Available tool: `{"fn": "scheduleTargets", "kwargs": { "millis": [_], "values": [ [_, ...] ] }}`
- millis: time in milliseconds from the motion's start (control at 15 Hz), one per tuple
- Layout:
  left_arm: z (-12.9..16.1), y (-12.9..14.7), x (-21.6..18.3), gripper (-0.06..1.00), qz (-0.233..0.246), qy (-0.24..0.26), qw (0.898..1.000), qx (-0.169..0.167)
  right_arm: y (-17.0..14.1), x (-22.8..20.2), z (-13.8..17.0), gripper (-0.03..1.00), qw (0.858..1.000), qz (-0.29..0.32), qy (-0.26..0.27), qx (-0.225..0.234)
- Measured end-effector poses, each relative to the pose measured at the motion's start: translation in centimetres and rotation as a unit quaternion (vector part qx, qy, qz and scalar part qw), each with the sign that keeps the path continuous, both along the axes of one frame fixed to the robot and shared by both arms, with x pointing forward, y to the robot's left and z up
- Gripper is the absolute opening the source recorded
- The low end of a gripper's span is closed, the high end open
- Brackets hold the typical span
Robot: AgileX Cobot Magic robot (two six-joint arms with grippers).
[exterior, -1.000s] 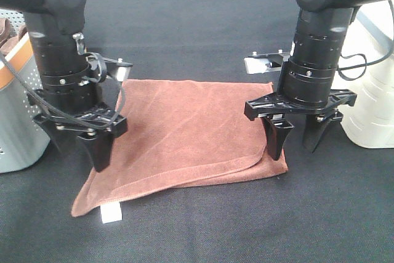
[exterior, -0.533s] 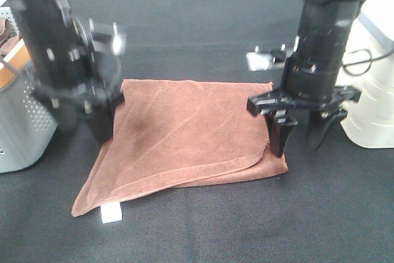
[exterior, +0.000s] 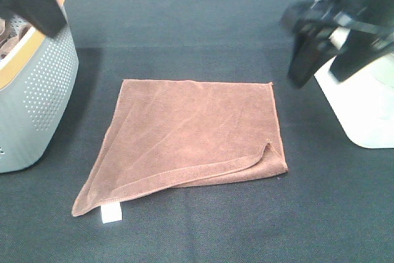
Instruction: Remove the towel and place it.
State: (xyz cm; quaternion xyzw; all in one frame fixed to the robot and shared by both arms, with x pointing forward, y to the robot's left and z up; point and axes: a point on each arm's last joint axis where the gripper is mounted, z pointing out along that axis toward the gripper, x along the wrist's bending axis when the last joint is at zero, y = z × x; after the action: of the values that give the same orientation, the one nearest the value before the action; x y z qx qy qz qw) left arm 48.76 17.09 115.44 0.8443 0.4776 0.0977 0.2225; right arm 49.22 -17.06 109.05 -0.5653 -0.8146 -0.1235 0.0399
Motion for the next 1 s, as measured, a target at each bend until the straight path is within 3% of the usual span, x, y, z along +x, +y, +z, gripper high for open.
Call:
{"fn": "scheduleTargets", "kwargs": {
  "millis": [200,467,733,1000],
  "values": [
    [1.6,1.8,-3.7,0.69,0.008,-0.030,0.999,-0.019,-1.5,-3.5,2.3,0.61,0.999,0.010,-0.038,0.015],
    [-1.2,4.2,-8.0,0.69,0.024,-0.007,1.000,-0.002,-3.5,-8.1,1.2,0.61,0.999,0.015,-0.040,0.011],
    [-6.3,7.2,-14.1,0.69,0.041,0.006,0.999,-0.002,-6.9,-14.8,-2.1,0.61,0.998,0.020,-0.055,-0.015],
    [-9.7,9.5,-18.8,0.69,0.039,-0.024,0.999,-0.015,-10.1,-20.7,-3.8,0.61,0.987,0.015,-0.157,-0.011]
  ]
}}
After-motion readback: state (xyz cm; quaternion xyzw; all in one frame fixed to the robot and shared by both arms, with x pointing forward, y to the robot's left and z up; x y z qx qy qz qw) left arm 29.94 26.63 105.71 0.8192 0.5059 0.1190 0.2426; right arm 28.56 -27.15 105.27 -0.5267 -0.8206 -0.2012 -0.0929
